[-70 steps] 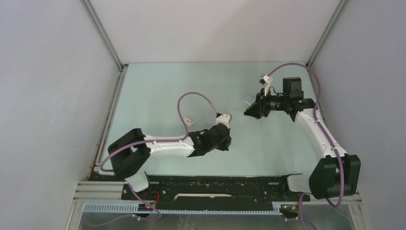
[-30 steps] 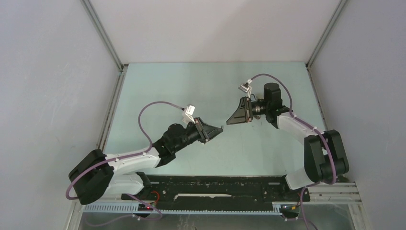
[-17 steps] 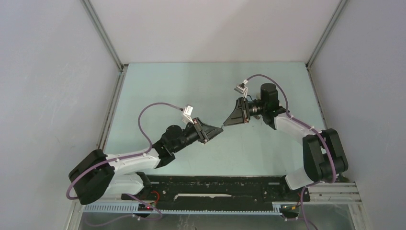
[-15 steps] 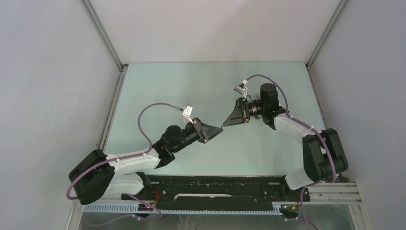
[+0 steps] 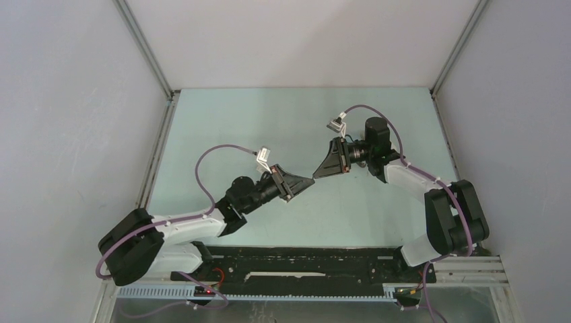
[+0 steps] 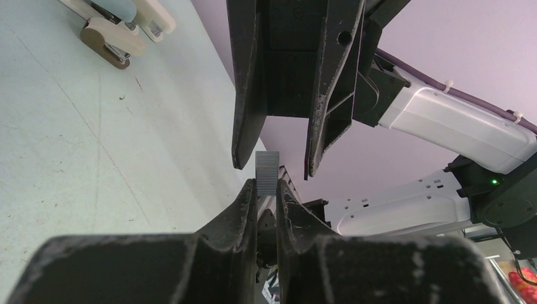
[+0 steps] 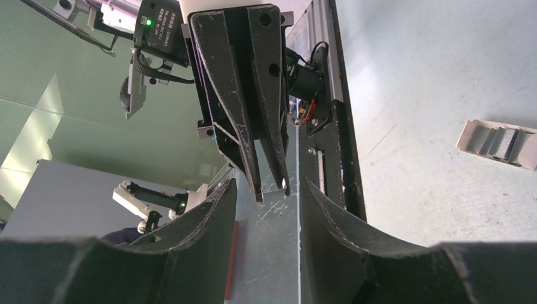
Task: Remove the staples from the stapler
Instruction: Pick up the staple from the center of the board.
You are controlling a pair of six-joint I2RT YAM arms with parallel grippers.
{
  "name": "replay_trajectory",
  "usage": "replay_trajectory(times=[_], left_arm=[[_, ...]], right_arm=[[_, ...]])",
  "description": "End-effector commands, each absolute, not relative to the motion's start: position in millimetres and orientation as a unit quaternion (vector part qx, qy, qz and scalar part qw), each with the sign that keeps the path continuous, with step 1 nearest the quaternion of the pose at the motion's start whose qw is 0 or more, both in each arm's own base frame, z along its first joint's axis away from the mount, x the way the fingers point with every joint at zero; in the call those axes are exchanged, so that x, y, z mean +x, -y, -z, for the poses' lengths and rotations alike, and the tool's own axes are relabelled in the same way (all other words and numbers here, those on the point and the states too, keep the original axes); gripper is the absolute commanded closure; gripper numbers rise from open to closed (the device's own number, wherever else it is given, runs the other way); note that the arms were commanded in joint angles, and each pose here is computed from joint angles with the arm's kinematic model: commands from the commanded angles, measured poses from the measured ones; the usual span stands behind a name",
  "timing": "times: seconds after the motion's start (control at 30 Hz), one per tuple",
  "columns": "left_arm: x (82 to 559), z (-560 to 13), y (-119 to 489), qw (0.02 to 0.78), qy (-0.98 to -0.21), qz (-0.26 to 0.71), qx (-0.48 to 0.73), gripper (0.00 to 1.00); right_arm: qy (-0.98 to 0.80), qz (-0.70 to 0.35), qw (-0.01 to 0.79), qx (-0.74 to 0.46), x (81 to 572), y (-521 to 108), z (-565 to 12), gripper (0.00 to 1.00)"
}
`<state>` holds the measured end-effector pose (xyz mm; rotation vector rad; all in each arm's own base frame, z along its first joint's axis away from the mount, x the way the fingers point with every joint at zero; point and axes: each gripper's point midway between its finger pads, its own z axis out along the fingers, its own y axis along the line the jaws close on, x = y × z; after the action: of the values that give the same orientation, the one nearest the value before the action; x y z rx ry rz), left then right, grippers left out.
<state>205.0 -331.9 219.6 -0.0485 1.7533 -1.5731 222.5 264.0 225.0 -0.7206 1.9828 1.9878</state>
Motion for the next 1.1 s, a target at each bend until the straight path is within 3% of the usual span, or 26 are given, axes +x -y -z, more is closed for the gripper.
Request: replay_trajectory(times=[0.0,0.23,0.4,0.83,0.97,1.07], left_arm=[[202.0,-221.5,330.4,0.38,-0.676,0.631,-0.017,0.86],[202.2,-220.6,330.8,0.378,-0.675,0.633,-0.017,0.86],[202.3,-221.1,330.1,0.378,-0.674,0.634,-0.019,0.86],[202.1,-222.1,331.6,0.374,-0.671,0.64,-0.017,0.84],[201.9,-222.2,332.5,0.371,-0.669,0.644,-0.015,0.82],[201.1,-222.6,333.1,0.368,-0.668,0.647,-0.014,0.73]], right_arm=[[-0.669,-0.685,0.125,-0.261,218.7,-263.8,-231.9,0.5],[-0.669,-0.685,0.125,-0.26,219.7,-262.1,-233.2,0.53],[-0.668,-0.685,0.128,-0.26,220.1,-261.3,-234.6,0.63],[-0.667,-0.686,0.127,-0.261,220.0,-261.3,-234.9,0.77],[-0.667,-0.686,0.127,-0.26,220.1,-261.1,-234.9,0.78],[-0.668,-0.686,0.128,-0.259,221.2,-260.4,-234.9,0.78]])
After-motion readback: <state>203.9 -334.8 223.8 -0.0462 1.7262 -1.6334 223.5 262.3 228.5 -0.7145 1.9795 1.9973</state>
